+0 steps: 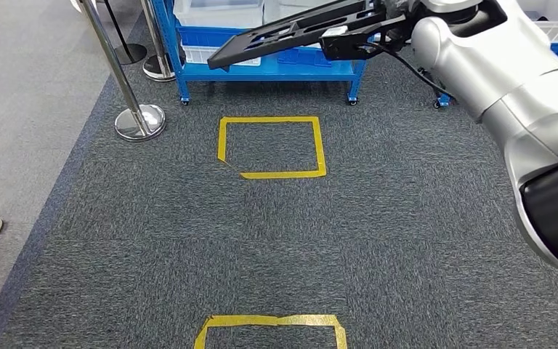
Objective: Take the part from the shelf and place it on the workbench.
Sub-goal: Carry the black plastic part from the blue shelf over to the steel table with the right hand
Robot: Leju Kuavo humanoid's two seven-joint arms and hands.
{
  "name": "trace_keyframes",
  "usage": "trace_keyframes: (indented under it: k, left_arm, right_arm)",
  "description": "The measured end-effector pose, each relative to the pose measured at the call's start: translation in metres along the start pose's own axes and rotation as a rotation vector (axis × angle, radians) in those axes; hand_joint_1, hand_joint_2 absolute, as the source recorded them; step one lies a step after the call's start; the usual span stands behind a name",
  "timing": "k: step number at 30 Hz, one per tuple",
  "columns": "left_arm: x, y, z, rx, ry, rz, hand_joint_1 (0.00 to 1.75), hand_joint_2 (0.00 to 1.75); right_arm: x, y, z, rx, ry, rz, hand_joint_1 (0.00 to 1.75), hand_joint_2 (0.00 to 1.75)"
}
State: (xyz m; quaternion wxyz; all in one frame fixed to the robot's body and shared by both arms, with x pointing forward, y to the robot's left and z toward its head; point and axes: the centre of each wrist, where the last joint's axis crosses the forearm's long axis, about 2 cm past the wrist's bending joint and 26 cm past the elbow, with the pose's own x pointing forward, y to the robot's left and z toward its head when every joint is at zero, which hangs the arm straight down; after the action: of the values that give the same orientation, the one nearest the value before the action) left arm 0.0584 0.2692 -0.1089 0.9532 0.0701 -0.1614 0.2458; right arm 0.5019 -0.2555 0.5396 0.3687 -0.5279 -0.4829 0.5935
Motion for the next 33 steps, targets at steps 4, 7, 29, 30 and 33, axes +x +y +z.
trace_keyframes:
  k: [4,7,29,30,33]
  left_arm:
    - [0.0,-0.001,0.0,0.001,0.0,-0.002,0.0,1.75]
    - [0.001,-0.002,0.0,0.005,-0.003,-0.009,0.0,1.75]
    - [0.002,0.004,-0.001,0.022,-0.005,-0.005,0.0,1.75]
    - [0.002,0.004,-0.001,0.023,-0.003,-0.001,0.0,1.75]
    - [0.001,0.004,-0.001,0.031,0.022,0.022,0.0,1.75]
  right_arm:
    - [-0.002,0.0,0.0,0.001,0.0,0.0,1.75,1.75]
    - [-0.004,-0.001,0.001,0.0,-0.001,-0.001,1.75,1.75]
    - [-0.041,0.017,0.005,0.031,0.072,-0.016,1.75,1.75]
    - [-0.042,0.02,0.005,0.036,0.075,-0.017,1.75,1.75]
    - [-0.046,0.022,0.006,0.042,0.092,-0.015,1.75,1.75]
